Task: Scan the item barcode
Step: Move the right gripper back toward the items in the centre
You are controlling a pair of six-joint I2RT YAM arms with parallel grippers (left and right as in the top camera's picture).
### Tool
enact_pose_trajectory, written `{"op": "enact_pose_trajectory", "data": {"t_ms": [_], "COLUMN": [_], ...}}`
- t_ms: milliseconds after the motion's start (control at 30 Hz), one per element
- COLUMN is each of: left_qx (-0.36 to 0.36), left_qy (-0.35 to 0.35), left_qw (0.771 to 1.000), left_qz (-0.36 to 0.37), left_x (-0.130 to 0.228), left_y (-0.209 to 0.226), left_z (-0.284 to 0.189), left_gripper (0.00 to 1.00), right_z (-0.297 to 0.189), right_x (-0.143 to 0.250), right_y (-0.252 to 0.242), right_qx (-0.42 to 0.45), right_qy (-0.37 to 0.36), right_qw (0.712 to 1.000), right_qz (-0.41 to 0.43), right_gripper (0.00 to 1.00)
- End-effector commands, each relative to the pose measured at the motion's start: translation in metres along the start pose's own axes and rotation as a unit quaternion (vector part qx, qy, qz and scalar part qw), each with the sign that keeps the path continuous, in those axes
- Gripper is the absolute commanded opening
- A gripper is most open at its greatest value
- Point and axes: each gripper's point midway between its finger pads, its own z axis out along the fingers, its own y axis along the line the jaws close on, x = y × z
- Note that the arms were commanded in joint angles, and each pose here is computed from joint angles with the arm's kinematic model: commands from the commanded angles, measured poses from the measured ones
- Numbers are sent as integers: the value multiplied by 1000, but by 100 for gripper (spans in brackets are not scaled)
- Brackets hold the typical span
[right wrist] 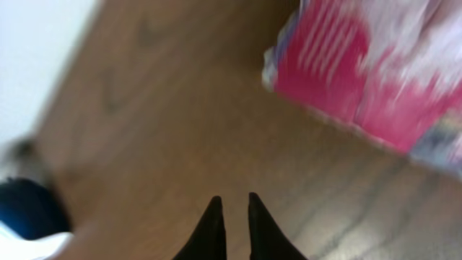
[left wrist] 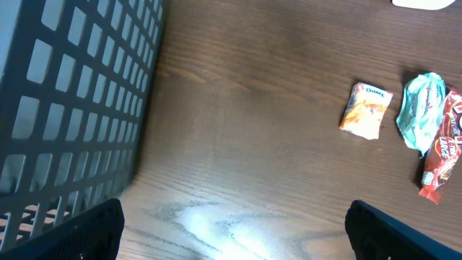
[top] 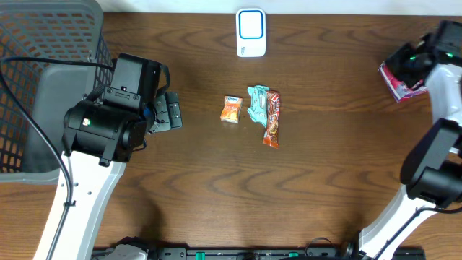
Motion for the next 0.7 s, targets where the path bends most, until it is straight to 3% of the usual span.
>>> {"op": "enact_pose_trajectory", "data": {"t_ms": [0, 67, 433, 667], "left_qx": [-5, -5, -5, -5], "left_qy": [-3, -3, -3, -3], "left_qw": [1000, 1000, 1000, 1000], "left_qz": [3, 3, 3, 3], "left_x": [-1, -1, -1, -1], "left_y": [3, 3, 3, 3], "left_z": [-1, -1, -1, -1], "left_gripper": [98, 98, 98, 98], "right_z": [1, 7, 47, 59], "right_x": [3, 11, 13, -11], "right_y": [-27, -36, -55, -73], "right_qx": [120, 153, 123, 120], "right_qy": [-38, -46, -99, -135], "right_qw": [992, 986, 986, 982], "right_qz": [-31, -35, -46, -56], "right_gripper": [4, 1, 1, 9]}}
